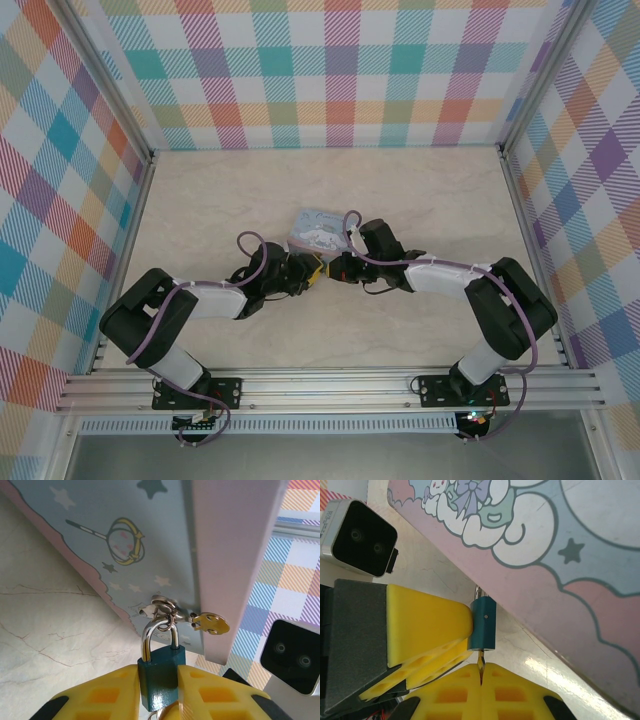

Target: Unlock the padlock with the key

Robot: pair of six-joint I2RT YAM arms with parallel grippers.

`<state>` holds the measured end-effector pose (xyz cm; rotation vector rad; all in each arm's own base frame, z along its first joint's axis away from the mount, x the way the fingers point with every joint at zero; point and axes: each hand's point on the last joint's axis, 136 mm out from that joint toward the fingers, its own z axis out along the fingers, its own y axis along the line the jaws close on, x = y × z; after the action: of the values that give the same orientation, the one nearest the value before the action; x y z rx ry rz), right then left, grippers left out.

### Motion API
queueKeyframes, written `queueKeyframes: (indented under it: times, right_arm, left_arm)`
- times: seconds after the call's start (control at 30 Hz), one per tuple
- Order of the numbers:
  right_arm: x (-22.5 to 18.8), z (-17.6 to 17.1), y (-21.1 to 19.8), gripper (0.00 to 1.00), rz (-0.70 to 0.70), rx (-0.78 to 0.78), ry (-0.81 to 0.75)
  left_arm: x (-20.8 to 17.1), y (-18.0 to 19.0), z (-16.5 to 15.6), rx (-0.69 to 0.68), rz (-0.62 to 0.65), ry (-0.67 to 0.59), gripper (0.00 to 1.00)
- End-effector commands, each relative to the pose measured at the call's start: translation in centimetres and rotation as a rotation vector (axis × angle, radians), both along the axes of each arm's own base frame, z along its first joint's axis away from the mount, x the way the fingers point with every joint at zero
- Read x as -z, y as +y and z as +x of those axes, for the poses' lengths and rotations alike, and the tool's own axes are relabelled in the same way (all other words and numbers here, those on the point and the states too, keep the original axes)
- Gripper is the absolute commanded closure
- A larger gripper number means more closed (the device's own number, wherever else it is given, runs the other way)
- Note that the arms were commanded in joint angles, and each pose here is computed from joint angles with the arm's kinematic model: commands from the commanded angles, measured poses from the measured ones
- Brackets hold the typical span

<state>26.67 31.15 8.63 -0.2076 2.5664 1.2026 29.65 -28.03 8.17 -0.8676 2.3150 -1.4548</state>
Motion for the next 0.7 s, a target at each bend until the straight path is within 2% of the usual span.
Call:
queueKeyframes:
  times: [0.0, 0.47, 0.67]
  right_arm:
    - [-0.7, -0.2, 0.8, 1.00, 0.052, -0.025, 0.003]
    - [-1.0, -0.1, 1.1, 1.00, 0.070, -0.019, 0.018]
    - [-1.0, 0.0, 1.0, 1.00, 0.067, -0.014, 0.020]
  left_arm:
    - [-0.7, -0.2, 0.5, -0.026, -0.031, -0.028, 0.76]
    - [-0.3, -1.2, 0.5, -0.011, -0.056, -0.011, 0.75]
    - [-0.2, -1.3, 0.5, -0.008, -0.056, -0.008, 0.68]
